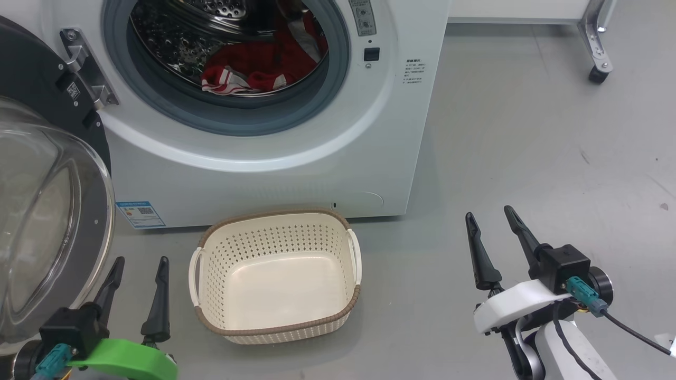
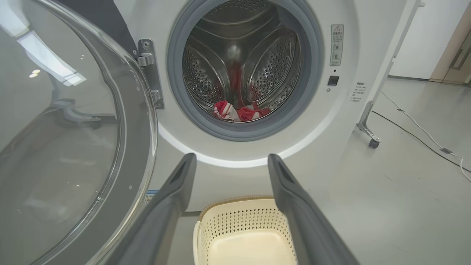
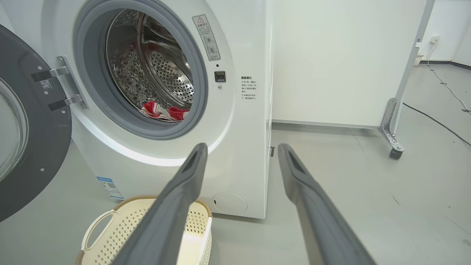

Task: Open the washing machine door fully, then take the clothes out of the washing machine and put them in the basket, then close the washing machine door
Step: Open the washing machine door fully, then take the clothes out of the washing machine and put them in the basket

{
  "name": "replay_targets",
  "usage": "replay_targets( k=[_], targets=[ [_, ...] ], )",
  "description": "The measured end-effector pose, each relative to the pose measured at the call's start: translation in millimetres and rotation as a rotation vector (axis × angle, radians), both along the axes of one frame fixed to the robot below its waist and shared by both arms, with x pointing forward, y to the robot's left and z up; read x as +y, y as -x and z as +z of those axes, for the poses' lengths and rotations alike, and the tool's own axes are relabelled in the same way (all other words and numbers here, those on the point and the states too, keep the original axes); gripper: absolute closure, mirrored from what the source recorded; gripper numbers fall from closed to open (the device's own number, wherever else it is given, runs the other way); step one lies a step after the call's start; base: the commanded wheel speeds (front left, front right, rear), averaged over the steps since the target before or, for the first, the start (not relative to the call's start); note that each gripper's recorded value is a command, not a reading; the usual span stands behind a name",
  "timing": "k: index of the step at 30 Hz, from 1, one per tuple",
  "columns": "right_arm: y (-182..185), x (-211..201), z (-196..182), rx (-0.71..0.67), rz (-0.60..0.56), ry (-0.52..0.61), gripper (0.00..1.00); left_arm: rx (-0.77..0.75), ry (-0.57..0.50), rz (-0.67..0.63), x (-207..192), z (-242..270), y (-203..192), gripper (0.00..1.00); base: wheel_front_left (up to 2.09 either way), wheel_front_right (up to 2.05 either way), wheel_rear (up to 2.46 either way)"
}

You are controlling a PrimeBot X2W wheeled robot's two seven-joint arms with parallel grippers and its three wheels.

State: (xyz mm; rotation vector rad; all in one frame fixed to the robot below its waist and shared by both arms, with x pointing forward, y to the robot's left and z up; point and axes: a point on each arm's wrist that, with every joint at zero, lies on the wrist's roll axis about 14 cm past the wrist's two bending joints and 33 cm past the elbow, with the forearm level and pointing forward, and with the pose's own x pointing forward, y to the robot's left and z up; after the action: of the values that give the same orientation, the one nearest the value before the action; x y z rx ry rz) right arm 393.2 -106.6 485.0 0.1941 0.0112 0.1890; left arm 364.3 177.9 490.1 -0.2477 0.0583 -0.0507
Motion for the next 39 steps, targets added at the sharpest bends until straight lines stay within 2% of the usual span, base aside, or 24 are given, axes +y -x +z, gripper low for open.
replay_targets(
  k=[39],
  targets=[
    [7.0, -6.2, 4.1, -0.011, -0.036, -0.002, 0.00, 0.029, -0.013, 0.010, -2.8, -3.1, -4.6, 0.00, 0.09, -0.09, 0.00]
  ],
)
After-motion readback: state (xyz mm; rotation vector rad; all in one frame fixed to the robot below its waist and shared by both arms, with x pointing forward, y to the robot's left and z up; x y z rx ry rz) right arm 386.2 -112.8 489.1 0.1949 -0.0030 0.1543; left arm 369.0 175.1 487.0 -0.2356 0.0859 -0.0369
